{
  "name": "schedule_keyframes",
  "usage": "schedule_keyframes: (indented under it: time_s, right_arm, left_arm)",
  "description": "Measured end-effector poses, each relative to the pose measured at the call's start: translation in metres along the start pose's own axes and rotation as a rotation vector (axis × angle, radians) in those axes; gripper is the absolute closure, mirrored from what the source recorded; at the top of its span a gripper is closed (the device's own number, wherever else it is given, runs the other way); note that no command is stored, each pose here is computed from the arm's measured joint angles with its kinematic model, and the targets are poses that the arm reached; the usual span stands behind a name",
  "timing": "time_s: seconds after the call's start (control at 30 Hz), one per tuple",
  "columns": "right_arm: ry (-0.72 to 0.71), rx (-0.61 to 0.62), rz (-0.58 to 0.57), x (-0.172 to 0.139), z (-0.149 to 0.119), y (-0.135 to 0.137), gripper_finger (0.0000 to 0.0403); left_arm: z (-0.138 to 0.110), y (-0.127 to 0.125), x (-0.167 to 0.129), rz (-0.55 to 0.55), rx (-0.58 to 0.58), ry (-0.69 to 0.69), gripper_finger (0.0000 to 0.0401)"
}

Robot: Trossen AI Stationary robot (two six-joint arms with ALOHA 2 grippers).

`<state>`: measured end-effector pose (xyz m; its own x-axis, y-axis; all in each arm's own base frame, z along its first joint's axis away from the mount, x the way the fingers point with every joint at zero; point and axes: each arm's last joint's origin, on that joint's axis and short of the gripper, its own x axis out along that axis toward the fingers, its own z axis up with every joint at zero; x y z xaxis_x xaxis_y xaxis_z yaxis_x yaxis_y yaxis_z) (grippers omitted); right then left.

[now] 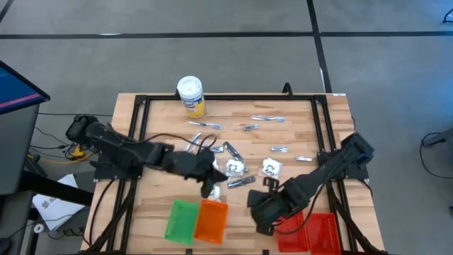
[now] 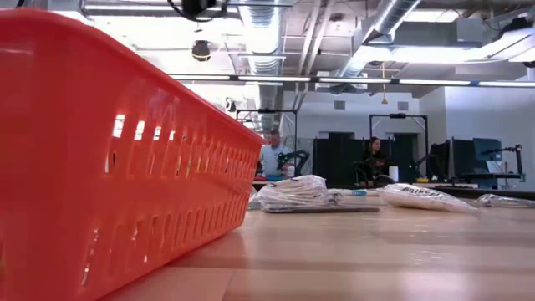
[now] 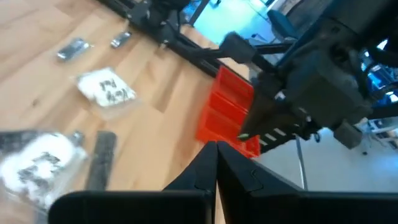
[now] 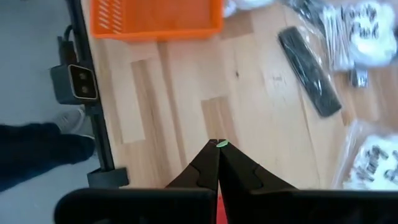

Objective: Pick & Place Travel size toiletries
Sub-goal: Put the blue toothbrush into the green basket

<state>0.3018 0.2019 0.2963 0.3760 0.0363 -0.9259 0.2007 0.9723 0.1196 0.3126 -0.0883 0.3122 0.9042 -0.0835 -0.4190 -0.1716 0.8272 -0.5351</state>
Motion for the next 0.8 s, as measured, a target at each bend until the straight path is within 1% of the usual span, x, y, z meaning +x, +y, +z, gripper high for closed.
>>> schedule_keyframes:
  time_s: [0.13, 0.23, 0.33, 0.47, 0.57, 0.67, 0.8]
  right_arm:
    - [-0.058, 0.086, 0.065, -0.004, -0.024, -0.023, 0.0403]
    - [-0.110, 0.139, 0.069, -0.010, -0.041, -0.044, 0.0403]
    - [-0.155, 0.182, 0.048, -0.019, -0.055, -0.067, 0.0403]
    - [-0.192, 0.209, 0.037, -0.028, -0.069, -0.093, 0.0403]
    - [-0.239, 0.223, 0.037, -0.038, -0.080, -0.111, 0.0403]
    - [-0.283, 0.243, 0.036, -0.045, -0.090, -0.129, 0.0403]
    - [-0.335, 0.290, 0.054, -0.054, -0.100, -0.150, 0.0403]
  left_arm:
    - [0.020, 0.013, 0.030, -0.013, 0.040, 0.040, 0.0400]
    - [0.036, 0.021, 0.059, -0.021, 0.091, 0.063, 0.0400]
    - [0.054, 0.034, 0.088, 0.031, 0.130, 0.083, 0.0400]
    - [0.080, 0.069, 0.122, 0.146, 0.170, 0.124, 0.0400]
    - [0.101, 0.099, 0.140, 0.197, 0.188, 0.172, 0.0400]
    - [0.124, 0.127, 0.151, 0.234, 0.210, 0.190, 0.0400]
    - [0.153, 0.153, 0.158, 0.279, 0.260, 0.175, 0.0400]
